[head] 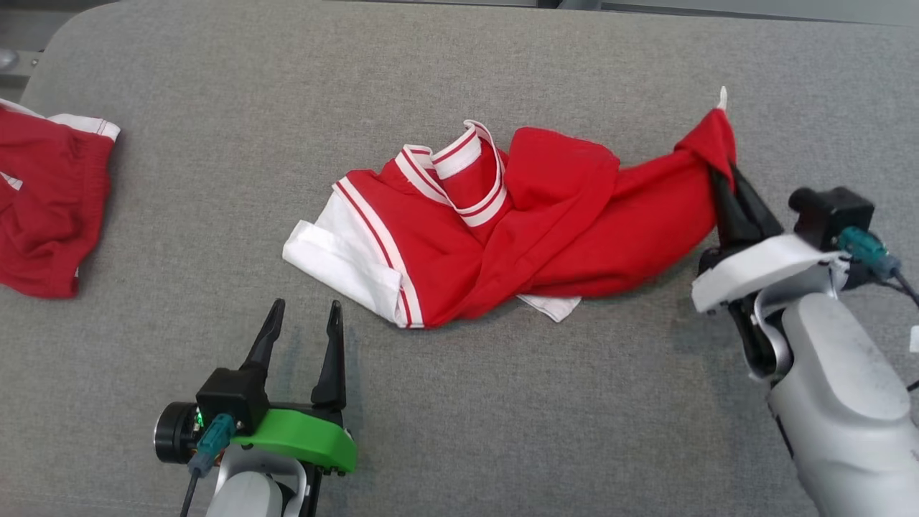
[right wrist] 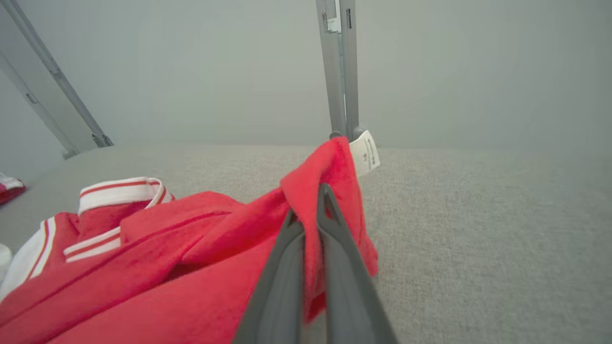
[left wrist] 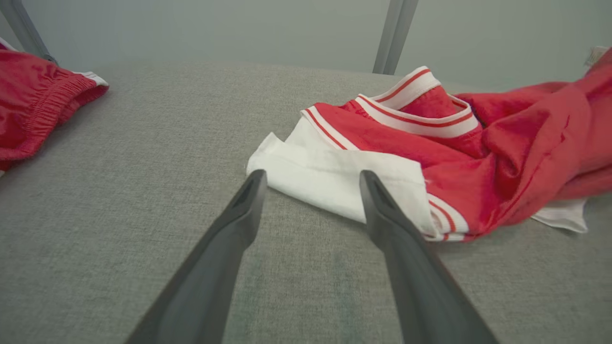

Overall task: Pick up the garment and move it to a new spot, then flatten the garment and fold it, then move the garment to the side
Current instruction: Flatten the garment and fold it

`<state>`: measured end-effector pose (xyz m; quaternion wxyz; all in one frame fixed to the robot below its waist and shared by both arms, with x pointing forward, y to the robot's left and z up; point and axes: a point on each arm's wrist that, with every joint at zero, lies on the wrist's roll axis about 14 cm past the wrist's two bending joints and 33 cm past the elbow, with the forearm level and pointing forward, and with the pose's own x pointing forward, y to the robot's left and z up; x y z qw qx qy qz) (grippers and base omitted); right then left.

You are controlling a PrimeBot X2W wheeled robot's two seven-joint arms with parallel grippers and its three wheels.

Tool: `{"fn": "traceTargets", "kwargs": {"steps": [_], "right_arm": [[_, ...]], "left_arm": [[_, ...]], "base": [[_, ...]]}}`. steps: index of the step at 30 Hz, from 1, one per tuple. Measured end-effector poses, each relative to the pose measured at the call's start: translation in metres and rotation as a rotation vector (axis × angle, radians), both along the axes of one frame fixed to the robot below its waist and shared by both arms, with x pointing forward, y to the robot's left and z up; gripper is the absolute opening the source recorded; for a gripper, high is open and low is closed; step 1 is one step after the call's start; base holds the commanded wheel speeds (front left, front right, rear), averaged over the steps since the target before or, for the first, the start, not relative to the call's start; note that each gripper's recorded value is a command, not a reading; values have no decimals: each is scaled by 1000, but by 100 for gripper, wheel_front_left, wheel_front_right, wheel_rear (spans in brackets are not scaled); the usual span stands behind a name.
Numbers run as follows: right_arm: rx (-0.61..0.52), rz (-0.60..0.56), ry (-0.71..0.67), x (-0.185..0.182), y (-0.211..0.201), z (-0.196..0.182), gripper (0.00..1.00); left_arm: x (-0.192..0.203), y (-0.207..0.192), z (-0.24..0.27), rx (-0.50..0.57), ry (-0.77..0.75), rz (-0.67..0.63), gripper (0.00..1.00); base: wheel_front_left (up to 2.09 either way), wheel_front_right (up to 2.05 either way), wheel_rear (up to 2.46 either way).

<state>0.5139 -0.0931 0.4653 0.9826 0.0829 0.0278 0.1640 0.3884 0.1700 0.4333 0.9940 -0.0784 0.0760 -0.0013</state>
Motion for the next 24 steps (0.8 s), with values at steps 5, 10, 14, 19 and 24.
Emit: {"fn": "traceTargets", "kwargs": {"steps": [5,10,14,19,24], "right_arm": [[56,-11,-280,30,-5,103,0],[111,7,-513,34,-3,191,0],[61,-28,-412,35,-19,157,0],[-55,-137,-112,14,-64,50,100],[-61,-172,-60,-12,-75,28,100]], "left_arm": [[0,-5,1,-9,-2,-14,100],[-2,-5,4,-14,-10,-11,100],[-10,-2,2,-20,2,1,100],[-16,-2,0,-26,10,4,100],[-13,-7,3,-27,-1,-13,100]], "base": [[0,0,0],[0,0,0],[0,0,0],[0,0,0],[0,0,0]]}}
